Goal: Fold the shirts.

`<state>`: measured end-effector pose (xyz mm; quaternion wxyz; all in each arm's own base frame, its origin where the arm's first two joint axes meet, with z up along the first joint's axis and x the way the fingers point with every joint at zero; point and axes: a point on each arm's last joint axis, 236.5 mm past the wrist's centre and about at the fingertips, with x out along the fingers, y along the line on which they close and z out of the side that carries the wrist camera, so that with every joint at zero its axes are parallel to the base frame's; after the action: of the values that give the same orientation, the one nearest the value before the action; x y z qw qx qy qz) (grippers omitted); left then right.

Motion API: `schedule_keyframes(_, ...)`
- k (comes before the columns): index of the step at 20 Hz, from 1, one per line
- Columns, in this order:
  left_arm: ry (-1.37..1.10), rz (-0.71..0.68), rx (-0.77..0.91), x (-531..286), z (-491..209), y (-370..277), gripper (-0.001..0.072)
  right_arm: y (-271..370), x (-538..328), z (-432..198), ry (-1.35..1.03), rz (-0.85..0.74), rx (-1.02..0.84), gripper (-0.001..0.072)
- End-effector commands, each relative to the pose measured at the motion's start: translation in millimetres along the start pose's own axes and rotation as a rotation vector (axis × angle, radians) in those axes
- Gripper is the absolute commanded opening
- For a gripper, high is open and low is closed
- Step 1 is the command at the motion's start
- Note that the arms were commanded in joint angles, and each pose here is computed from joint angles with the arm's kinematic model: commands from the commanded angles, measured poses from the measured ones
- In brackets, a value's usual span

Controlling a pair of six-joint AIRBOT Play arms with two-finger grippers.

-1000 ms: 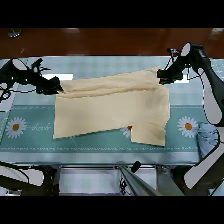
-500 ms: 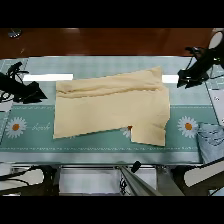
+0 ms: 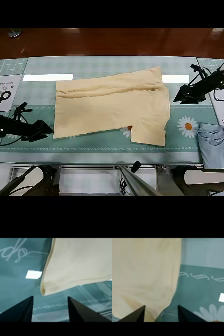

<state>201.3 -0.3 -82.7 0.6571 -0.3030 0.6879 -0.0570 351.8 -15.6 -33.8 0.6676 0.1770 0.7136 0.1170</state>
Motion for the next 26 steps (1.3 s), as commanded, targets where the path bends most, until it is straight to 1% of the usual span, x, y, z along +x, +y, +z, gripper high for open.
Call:
schedule_keyframes(1,-0.089,-0.032,-0.029,8,13,0,0.0497,2,7,-5,0.001,0.025,-0.001,0.0505)
schedule_keyframes(7,-0.032,-0.072,-0.01,43,10,-21,0.0497,2,7,-2,-0.012,0.024,-0.001,0.0504)
schedule_keyframes(9,-0.012,-0.044,-0.022,63,9,-18,0.0497,3,7,-3,-0.007,0.028,0.0,0.0504)
schedule_keyframes(10,-0.013,-0.029,-0.041,70,13,-15,0.0444,4,7,-4,-0.003,0.033,0.0,0.0504)
schedule_keyframes(11,-0.018,-0.025,-0.072,73,17,-13,0.0178,5,7,-6,0.006,0.036,0.0,0.0504)
schedule_keyframes(12,-0.022,-0.03,-0.084,73,20,-13,0.0029,4,7,-10,0.02,0.033,-0.005,0.0504)
schedule_keyframes(14,-0.033,-0.038,-0.081,69,25,-16,0.0019,-21,5,-22,0.066,-0.053,-0.012,0.0504)
schedule_keyframes(15,-0.031,-0.043,-0.077,67,25,-18,0.0019,-32,4,-28,0.075,-0.068,0.006,0.0504)
schedule_keyframes(17,-0.035,-0.046,-0.072,64,27,-20,0.0018,-41,7,-38,0.051,-0.006,0.087,0.0506)
schedule_keyframes(19,-0.037,-0.046,-0.069,64,27,-20,0.0018,-36,13,-47,0.001,0.106,0.156,0.056)
schedule_keyframes(20,-0.036,-0.047,-0.059,64,27,-20,0.0019,-30,18,-55,0.0,0.147,0.174,0.056)
schedule_keyframes(22,-0.033,-0.048,-0.051,64,26,-21,0.0019,-24,33,-72,0.017,0.157,0.15,0.056)
schedule_keyframes(26,-0.028,-0.05,-0.052,64,25,-21,0.0019,-12,63,-90,0.001,0.182,0.167,0.0558)
